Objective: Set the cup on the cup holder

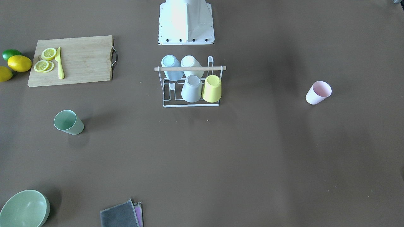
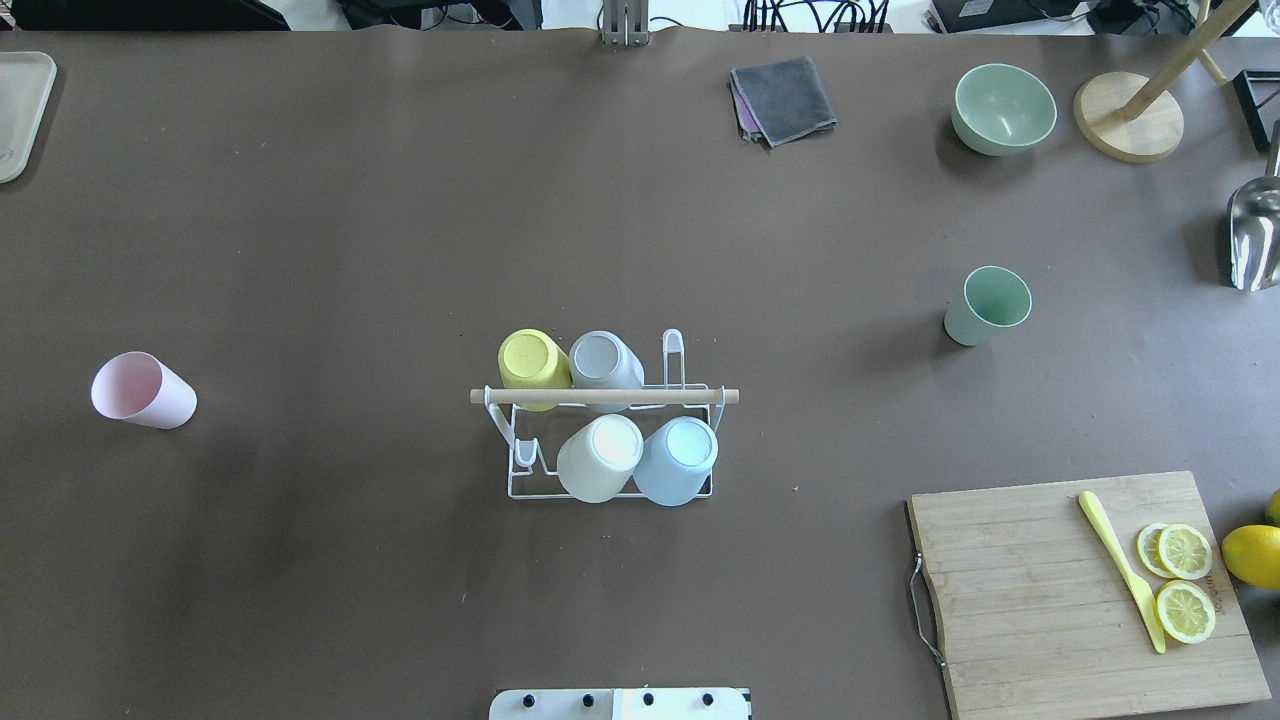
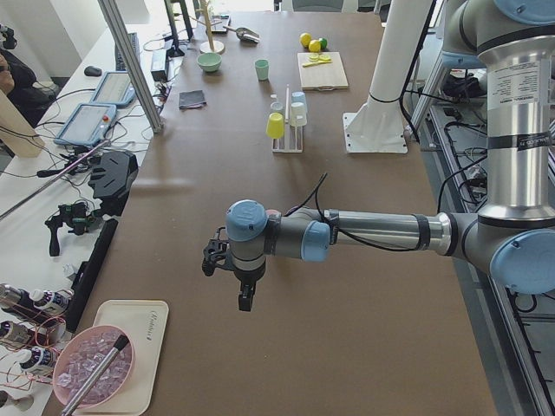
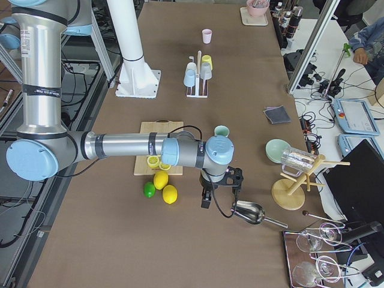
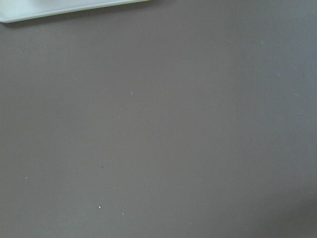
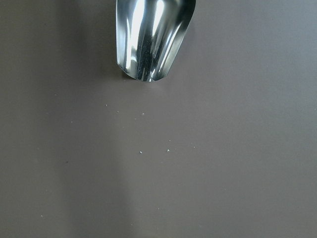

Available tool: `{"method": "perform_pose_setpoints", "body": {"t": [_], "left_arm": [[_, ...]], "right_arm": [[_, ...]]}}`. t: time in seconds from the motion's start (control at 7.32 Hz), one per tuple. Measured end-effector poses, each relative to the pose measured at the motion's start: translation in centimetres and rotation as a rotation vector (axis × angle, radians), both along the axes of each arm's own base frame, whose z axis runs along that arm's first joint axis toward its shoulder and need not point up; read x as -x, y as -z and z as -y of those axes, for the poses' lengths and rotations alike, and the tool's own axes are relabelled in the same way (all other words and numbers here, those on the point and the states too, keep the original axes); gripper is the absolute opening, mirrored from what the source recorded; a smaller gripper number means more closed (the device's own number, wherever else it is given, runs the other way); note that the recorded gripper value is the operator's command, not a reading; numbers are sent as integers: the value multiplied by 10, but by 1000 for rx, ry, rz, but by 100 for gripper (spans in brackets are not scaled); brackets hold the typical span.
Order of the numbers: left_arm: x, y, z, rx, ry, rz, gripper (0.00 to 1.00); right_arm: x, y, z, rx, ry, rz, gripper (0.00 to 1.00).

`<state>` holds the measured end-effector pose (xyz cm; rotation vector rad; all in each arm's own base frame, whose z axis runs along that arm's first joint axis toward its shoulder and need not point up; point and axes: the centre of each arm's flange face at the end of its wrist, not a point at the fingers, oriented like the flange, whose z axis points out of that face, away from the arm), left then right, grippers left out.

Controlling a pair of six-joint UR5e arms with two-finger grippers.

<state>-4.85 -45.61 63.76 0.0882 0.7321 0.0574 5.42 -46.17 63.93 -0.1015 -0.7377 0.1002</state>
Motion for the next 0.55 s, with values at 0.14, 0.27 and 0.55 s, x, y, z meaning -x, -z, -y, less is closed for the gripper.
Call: {"method": "perform_pose_setpoints", "body": {"t": [0.14,0.27,0.55], "left_arm": [[0,0,0,0,0,-1,98],[0,1,0,-1,0,-1,98],[0,1,0,-2,1,-1,98]], "right_arm": [[1,0,0,-1,2,1,100],[2,2,2,-6,5,1,100],[6,5,5,-16,11,3,100]]}}
